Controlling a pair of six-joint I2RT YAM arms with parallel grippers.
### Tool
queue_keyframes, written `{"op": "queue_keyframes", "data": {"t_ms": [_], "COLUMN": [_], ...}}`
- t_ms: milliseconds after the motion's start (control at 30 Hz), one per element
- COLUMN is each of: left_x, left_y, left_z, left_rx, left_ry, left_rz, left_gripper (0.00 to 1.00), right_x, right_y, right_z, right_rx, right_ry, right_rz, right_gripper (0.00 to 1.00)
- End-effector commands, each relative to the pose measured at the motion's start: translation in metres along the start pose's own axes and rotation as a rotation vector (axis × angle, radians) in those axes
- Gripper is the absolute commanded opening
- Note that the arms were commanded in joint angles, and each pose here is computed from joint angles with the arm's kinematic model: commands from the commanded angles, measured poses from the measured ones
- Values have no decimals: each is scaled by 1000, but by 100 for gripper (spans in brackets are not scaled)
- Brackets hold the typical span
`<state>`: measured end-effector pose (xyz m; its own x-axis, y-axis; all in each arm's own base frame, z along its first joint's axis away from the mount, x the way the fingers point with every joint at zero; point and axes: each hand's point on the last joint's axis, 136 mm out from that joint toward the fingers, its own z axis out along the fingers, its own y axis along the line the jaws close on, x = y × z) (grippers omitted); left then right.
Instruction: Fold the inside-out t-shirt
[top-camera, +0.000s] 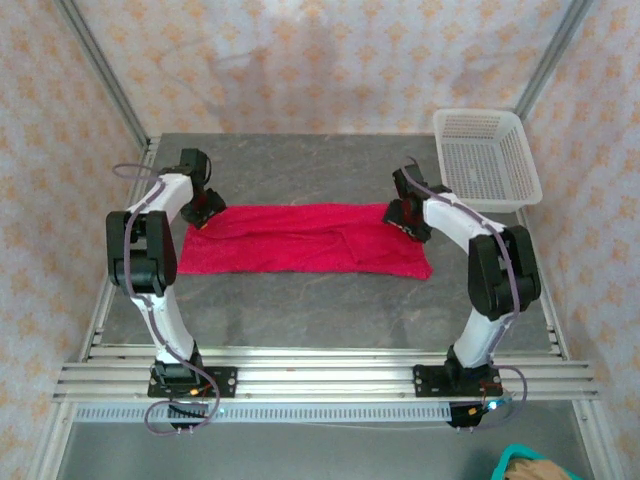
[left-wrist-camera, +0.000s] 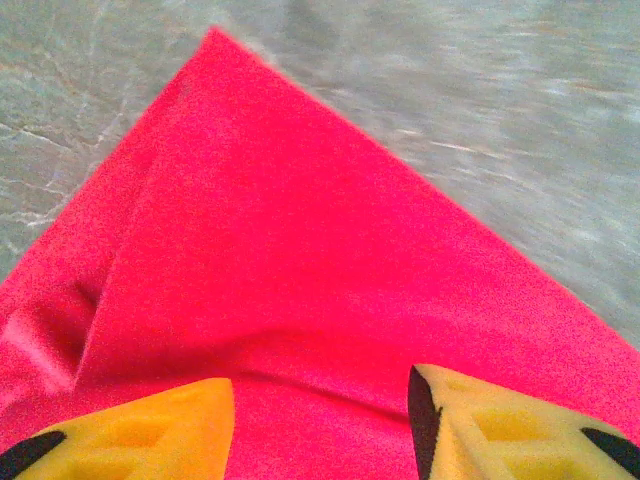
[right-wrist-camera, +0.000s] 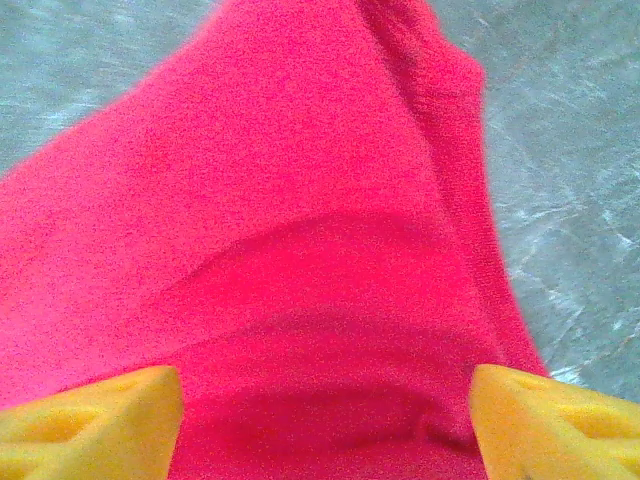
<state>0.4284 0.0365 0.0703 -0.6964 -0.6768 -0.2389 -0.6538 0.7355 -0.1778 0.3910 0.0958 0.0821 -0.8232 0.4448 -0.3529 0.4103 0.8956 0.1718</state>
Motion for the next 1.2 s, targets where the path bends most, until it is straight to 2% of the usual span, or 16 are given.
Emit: {"op": "queue_keyframes", "data": {"t_ms": [0, 100, 267, 500, 633, 800, 933, 1000, 1167], "left_x": [9, 30, 46, 48, 49, 49, 48, 48, 50], "left_y": [-26, -40, -20, -3, 0, 3, 4, 3, 2], "left_z": [-39, -29, -4, -11, -16, -26, -31, -33, -35], "left_rx": [50, 138, 106, 113, 109, 121, 128, 133, 142], "left_ry": [-14, 62, 130, 116, 116, 99, 93, 90, 95], "left_rz": [102, 110, 77, 44, 49, 43, 41, 38, 39], "left_gripper": [53, 53, 53, 53, 53, 53, 53, 53, 53], "right_x": [-5, -18, -16, 6, 17, 25, 26, 29, 35], "right_y": [-7, -30, -26, -32, -33, -30, -28, -20, -15], "right_z": [-34, -30, 0, 41, 56, 69, 69, 67, 70], "right_rx": [15, 37, -13, 16, 7, -1, -4, -38, -36], "right_ry": [-32, -64, 1, 90, 121, 142, 154, 167, 185], "right_rz": [-50, 6, -31, -79, -81, -95, -100, -103, -111], "right_gripper": [86, 89, 92, 93, 88, 76, 51, 42, 30]}}
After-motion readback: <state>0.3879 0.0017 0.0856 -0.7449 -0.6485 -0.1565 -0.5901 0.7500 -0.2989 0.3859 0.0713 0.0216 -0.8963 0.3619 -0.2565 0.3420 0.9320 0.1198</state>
